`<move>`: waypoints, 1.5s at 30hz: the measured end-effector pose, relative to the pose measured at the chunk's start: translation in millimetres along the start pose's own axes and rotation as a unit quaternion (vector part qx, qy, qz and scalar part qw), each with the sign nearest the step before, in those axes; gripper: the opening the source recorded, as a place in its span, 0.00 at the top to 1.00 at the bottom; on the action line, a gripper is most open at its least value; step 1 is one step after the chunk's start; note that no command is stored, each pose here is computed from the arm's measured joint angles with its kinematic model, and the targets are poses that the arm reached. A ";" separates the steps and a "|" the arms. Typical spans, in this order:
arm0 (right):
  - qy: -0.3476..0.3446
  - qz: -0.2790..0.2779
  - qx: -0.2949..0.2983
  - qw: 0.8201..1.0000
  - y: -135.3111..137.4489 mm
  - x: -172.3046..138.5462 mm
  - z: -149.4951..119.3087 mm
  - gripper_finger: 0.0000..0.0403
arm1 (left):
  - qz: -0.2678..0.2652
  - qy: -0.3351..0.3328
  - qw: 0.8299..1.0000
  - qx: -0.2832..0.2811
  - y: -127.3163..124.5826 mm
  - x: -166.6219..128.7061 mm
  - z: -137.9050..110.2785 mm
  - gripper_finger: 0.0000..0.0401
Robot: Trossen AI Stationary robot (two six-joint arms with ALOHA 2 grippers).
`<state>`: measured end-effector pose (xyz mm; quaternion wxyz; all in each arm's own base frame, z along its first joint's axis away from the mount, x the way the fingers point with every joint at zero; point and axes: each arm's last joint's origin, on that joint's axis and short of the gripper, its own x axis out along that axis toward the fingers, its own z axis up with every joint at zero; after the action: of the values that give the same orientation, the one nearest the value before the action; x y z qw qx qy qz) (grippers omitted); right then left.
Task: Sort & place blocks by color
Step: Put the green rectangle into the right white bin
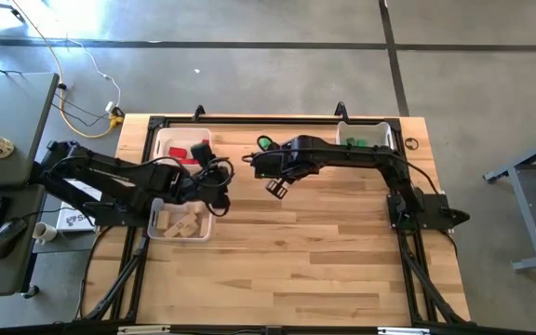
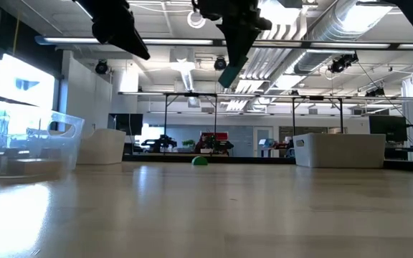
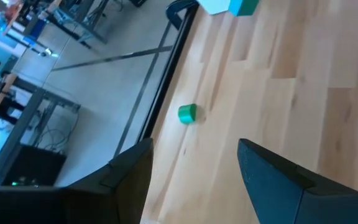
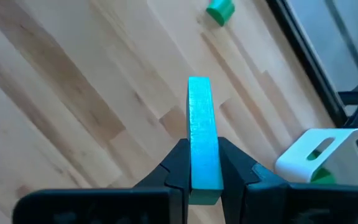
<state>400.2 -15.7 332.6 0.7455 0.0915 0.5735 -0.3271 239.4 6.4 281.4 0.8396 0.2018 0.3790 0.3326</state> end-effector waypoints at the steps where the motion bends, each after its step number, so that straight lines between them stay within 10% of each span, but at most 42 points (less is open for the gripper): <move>1: 0.000 -0.002 -0.002 1.000 -1.9 0.9 1.2 0.92 | 0.003 0.003 1.000 -0.002 1.5 1.4 -0.2 0.46; 25: -0.013 -0.061 0.016 0.998 -84.3 3.8 23.2 0.92 | 0.057 0.058 0.996 -0.029 36.0 31.3 -8.1 0.46; 45: 0.079 -0.136 0.181 0.971 -176.8 62.9 -78.3 0.92 | 0.086 0.087 0.991 -0.057 55.5 45.2 -15.2 0.46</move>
<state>241.2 -135.7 291.8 0.6177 0.1719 0.5686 -0.5153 227.4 78.6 281.9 0.7819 0.1563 0.4123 0.4407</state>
